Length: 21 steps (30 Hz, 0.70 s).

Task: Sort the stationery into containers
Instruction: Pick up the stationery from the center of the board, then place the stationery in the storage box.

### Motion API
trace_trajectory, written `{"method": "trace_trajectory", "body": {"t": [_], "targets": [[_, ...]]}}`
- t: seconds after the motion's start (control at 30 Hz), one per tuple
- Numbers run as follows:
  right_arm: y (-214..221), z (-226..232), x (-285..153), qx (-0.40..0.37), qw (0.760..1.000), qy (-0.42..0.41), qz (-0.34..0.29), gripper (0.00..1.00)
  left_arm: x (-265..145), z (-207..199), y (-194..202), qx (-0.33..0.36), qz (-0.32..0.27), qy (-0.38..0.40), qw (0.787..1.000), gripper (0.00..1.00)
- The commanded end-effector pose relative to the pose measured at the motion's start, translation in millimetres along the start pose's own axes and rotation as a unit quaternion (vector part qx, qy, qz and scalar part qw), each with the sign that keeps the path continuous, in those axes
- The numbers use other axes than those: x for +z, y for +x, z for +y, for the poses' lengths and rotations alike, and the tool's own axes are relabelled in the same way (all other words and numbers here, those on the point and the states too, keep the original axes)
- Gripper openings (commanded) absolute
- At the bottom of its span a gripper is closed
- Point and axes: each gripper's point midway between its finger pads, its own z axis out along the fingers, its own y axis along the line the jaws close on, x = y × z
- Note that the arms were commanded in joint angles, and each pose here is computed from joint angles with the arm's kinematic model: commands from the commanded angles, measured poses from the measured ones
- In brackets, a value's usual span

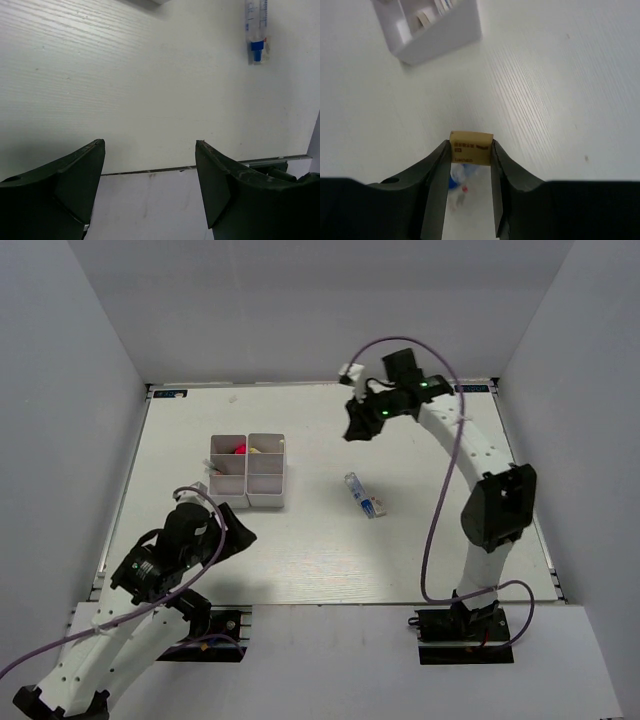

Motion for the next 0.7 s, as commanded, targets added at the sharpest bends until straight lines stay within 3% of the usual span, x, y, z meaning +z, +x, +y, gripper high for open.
{"method": "trace_trajectory", "body": {"t": [0.0,0.1,0.27,0.5,0.67], "targets": [[-32.2,47.9,43.0,-0.005,0.997,-0.074,0.000,0.13,-14.8,11.1,-3.6,-0.020,-0.014,-0.027,0.999,0.83],[-71.2,63.9,67.2,-0.032,0.997,-0.068,-0.029,0.13,-22.5,16.1,-4.2,-0.033,-0.024,-0.032,0.999,0.83],[-101.0,90.8,108.1,-0.013,0.997,-0.065,-0.047,0.12,-31.2,16.3,-6.2,-0.054,-0.038,-0.023,0.998,0.83],[-104.7,137.3,145.1,-0.040,0.995,-0.076,-0.040,0.12,-32.6,19.2,-7.7,-0.062,-0.045,-0.027,0.997,0.83],[-101.5,142.5,170.4,-0.073,0.995,-0.057,-0.037,0.16,-30.3,16.4,-7.7,-0.062,-0.044,-0.020,0.997,0.83]]}}
